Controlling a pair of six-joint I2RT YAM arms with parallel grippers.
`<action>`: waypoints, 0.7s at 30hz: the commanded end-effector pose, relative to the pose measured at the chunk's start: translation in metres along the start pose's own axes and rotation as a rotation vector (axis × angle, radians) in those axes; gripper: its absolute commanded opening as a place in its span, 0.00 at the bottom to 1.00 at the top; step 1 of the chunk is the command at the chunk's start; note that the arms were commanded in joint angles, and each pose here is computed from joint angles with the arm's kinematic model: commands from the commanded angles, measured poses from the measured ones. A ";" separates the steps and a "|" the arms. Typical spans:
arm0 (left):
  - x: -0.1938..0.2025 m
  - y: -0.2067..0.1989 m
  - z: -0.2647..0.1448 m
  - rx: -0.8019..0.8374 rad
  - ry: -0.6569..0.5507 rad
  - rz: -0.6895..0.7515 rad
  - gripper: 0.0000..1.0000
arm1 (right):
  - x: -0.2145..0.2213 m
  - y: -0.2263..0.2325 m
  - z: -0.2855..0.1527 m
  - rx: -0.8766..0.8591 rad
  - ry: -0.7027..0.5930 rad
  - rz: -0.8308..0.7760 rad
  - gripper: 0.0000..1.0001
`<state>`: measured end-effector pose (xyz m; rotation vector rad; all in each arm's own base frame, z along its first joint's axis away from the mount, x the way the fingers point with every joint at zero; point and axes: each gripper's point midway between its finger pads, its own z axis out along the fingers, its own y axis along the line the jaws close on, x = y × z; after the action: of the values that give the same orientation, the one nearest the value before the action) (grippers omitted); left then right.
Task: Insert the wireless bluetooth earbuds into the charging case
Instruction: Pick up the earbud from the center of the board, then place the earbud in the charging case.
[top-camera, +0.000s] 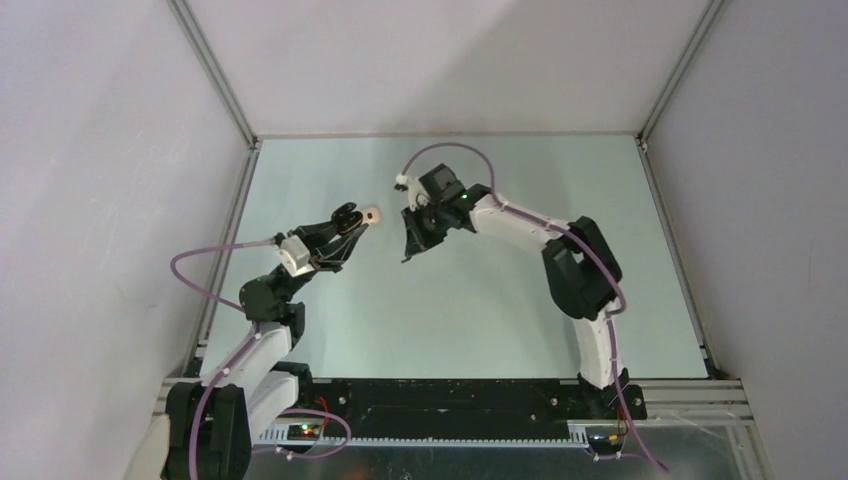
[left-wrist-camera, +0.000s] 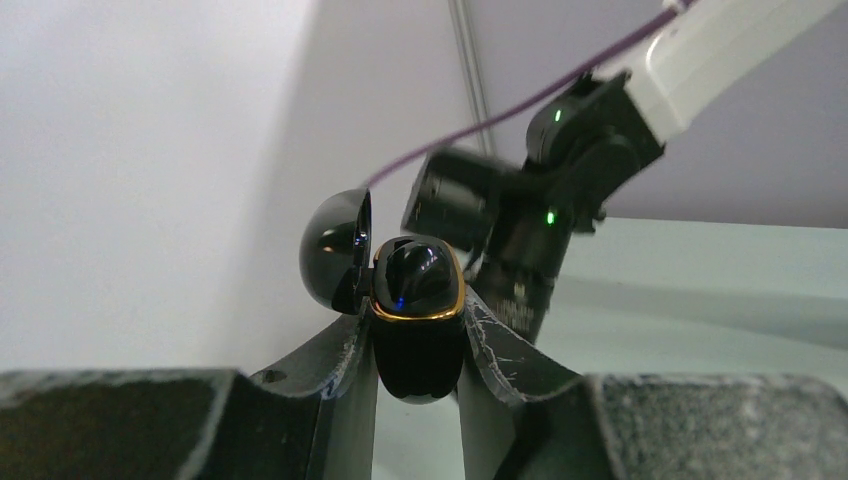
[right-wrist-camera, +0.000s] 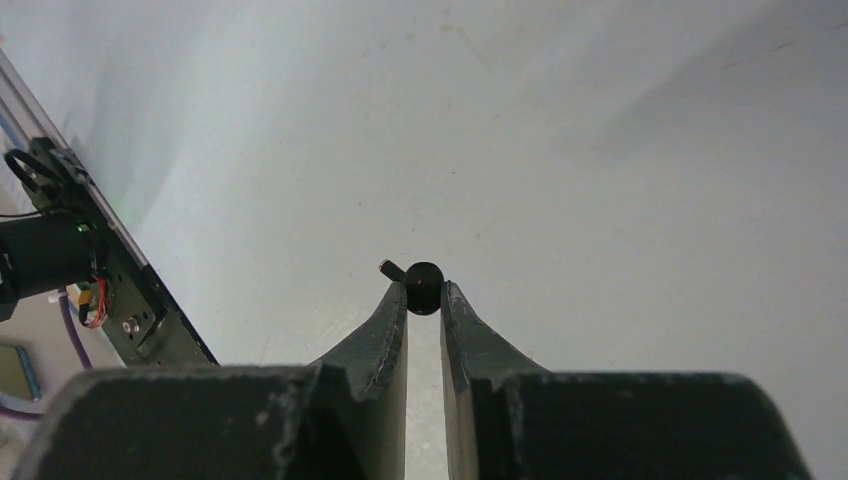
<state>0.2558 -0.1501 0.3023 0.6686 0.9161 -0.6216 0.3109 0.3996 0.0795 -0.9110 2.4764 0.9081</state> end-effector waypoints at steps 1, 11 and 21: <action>-0.004 -0.005 0.002 0.025 -0.015 0.001 0.00 | -0.048 0.008 -0.057 0.027 -0.190 -0.149 0.10; 0.019 -0.022 0.012 0.098 0.054 -0.087 0.00 | -0.078 0.001 -0.154 0.206 -0.398 -0.339 0.10; 0.045 -0.048 0.020 0.233 0.145 -0.230 0.00 | -0.091 0.027 -0.252 0.348 -0.561 -0.547 0.10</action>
<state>0.2568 -0.1932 0.2544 0.7632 1.0924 -0.8434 0.3386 0.3016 0.2870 -0.9260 1.8389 0.5536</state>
